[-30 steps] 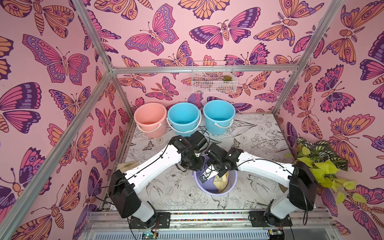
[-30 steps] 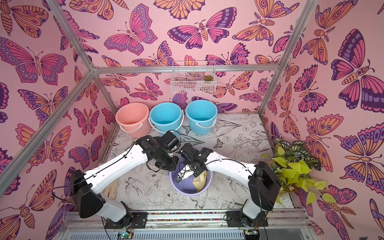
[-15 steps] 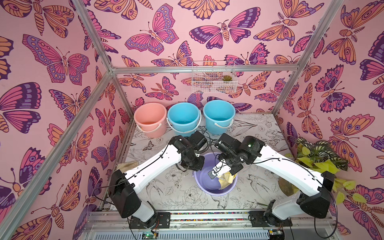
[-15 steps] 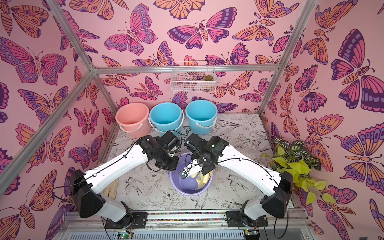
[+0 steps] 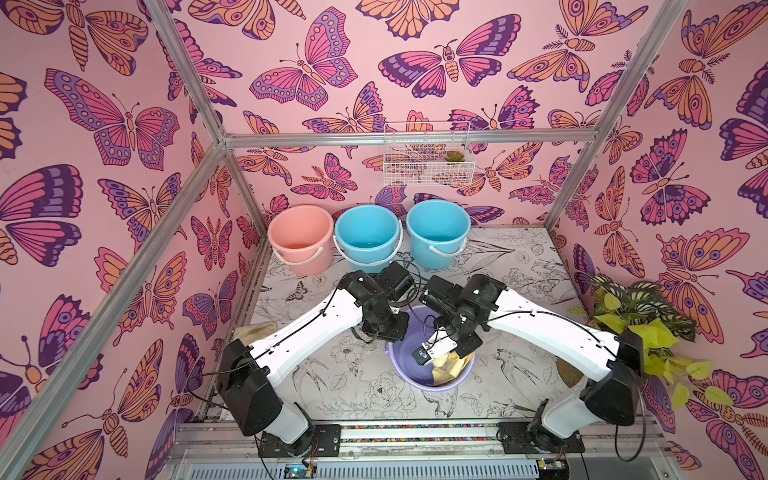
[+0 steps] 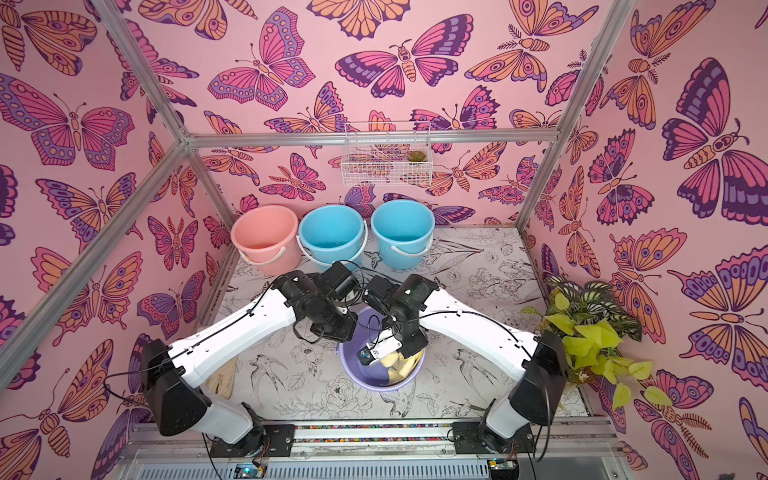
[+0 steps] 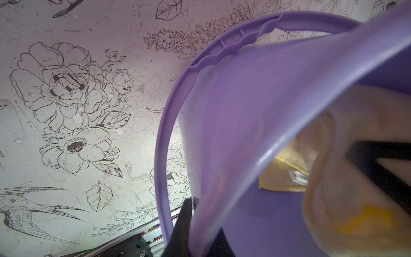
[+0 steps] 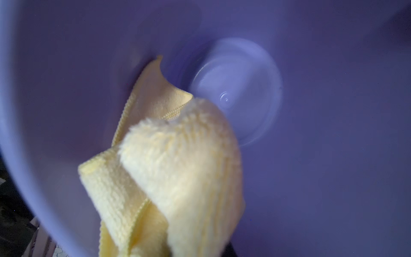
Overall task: Wipe the inside of the bucket with a cloth
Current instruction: Wipe the dirt from the inside of the bucket.
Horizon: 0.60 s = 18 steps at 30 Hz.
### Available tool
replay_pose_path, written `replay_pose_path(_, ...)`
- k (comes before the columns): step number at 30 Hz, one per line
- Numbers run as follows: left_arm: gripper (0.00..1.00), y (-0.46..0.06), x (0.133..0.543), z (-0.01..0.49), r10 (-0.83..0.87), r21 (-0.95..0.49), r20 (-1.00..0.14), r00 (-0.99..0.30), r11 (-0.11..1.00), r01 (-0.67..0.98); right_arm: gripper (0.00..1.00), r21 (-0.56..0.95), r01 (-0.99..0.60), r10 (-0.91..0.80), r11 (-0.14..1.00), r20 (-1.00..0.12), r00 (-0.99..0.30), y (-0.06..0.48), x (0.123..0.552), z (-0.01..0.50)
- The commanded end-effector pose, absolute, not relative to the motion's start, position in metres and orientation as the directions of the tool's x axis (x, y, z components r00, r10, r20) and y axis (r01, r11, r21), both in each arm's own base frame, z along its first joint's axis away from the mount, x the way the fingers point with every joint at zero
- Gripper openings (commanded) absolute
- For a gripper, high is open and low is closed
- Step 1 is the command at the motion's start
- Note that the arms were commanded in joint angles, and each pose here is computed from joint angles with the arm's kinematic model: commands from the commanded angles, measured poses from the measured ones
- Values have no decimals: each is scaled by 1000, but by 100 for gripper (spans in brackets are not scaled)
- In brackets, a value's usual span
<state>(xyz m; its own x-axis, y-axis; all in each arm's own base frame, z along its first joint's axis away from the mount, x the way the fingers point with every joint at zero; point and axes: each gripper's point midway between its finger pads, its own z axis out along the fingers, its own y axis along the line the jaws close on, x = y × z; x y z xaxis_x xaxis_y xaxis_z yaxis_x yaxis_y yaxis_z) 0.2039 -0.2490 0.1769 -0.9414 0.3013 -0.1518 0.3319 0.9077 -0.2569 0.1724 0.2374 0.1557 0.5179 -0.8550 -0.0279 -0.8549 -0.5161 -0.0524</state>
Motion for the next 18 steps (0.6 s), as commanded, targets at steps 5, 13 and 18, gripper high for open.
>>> replay_pose_path(5, 0, -253, 207, 179, 310, -258, -162, -937, 903, 343, 0, 11, -843, -841, -538, -73, 536, 254, 164, 112)
replay_pose_path(13, 0, -255, 208, 179, 310, -258, -163, -936, 903, 344, 0, 16, -836, -835, -548, -57, 547, 259, 169, 59)
replay_pose_path(18, 0, -254, 208, 180, 310, -257, -164, -936, 903, 344, 0, 30, -839, -839, -543, -71, 540, 264, 169, 30)
